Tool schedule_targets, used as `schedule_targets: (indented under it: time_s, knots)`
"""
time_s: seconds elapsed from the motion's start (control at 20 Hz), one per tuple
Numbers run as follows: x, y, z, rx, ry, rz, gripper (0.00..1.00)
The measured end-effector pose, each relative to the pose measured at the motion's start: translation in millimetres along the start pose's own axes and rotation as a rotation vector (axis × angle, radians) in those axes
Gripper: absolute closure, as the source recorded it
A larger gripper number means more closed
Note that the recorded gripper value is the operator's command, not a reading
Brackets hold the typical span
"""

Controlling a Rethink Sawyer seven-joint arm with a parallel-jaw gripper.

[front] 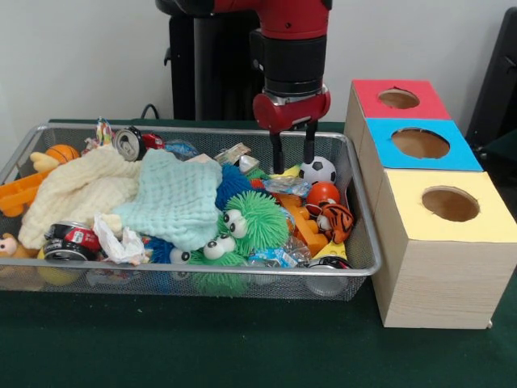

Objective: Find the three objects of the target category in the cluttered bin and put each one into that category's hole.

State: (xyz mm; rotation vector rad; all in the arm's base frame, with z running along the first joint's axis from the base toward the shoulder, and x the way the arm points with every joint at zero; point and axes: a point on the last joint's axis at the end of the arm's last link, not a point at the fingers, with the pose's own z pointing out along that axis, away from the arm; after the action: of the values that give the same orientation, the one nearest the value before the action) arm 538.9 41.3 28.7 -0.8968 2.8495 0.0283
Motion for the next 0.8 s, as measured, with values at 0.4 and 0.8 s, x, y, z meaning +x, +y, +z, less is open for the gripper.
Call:
schedule_targets:
  time_s: [0.4,0.8]
  knots:
    - [1.1,-14.3,-2.0,-0.007,-0.021,0.031,0.0]
    - [-1.4,8.7,12.5,-0.029,-0.002,-0.009,0.0]
